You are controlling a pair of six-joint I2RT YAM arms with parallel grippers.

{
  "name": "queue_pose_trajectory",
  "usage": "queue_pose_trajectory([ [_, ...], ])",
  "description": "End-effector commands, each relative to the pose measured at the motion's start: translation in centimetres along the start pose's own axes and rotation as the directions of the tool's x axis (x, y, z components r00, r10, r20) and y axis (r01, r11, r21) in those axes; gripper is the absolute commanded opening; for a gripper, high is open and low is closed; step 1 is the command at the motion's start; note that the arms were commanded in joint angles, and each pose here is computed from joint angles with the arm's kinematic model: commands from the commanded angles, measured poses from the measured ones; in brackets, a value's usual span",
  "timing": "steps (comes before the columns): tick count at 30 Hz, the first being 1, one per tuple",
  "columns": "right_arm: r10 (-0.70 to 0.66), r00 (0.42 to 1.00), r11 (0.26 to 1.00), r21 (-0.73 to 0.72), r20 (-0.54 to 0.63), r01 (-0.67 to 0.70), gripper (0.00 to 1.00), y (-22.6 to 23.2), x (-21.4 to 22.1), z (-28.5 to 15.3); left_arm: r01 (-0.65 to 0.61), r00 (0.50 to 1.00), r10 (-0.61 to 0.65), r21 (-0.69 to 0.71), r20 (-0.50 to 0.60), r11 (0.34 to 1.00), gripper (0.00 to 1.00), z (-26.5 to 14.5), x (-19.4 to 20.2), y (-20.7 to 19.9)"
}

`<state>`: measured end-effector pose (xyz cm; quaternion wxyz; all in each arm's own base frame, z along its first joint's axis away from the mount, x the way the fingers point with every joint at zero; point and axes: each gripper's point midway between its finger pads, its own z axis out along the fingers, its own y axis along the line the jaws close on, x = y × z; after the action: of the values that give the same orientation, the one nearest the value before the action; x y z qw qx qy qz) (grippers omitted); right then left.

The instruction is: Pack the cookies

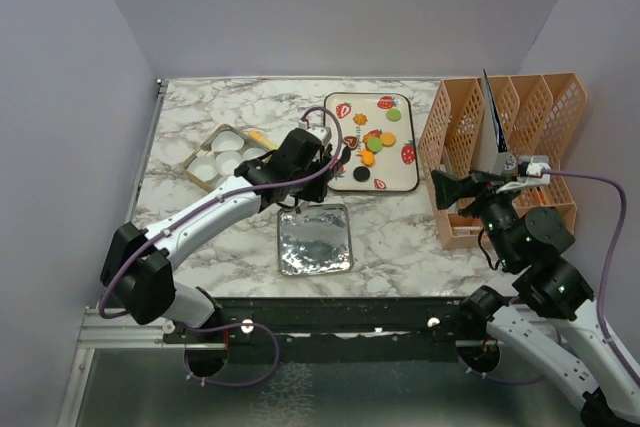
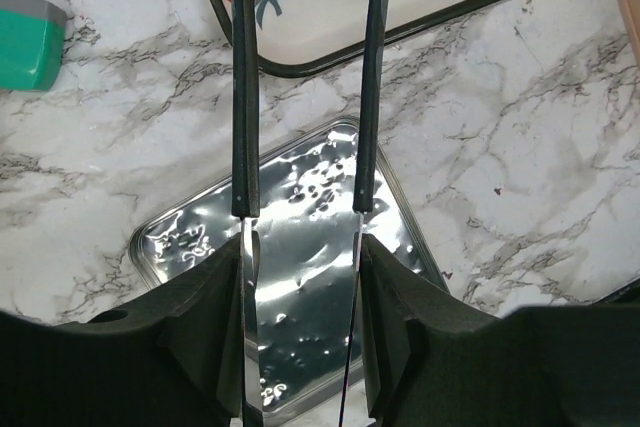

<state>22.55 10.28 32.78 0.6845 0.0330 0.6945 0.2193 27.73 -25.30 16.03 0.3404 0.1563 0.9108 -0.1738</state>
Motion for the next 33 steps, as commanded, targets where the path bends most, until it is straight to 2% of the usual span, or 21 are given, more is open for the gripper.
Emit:
queue_pose_trajectory([
  [1, -0.106, 0.993, 0.984, 0.136, -0.045, 0.111, 1.0, -3.8, 0.4, -2.5, -0.038, 0.998, 0.038, 0.0, -0.053, 0.999, 0.47, 1.2, -0.3, -0.6],
  [5, -0.133, 0.991, 0.974, 0.183, -0.021, 0.135, 1.0, -5.2, -0.3, -3.9, -0.061, 0.994, 0.059, -0.016, -0.097, 0.998, 0.47, 2.6, -0.1, -0.7],
  [13, -0.124, 0.992, 0.978, 0.17, 0.011, 0.121, 1.0, -5.4, -0.6, -4.9, -0.124, 0.984, 0.115, -0.055, -0.139, 0.991, 0.47, 5.1, 0.0, -1.3],
  [17, -0.125, 0.992, 0.984, 0.135, 0.029, 0.12, 1.0, -4.8, -0.8, -5.0, -0.145, 0.978, 0.135, -0.057, -0.161, 0.988, 0.48, 6.2, 0.2, -1.8],
  [33, -0.123, 0.992, 0.982, 0.15, 0.03, 0.117, 1.0, -5.2, -0.7, -5.1, -0.204, 0.96, 0.189, -0.052, -0.206, 0.978, 0.52, 8.9, 0.6, -3.4],
])
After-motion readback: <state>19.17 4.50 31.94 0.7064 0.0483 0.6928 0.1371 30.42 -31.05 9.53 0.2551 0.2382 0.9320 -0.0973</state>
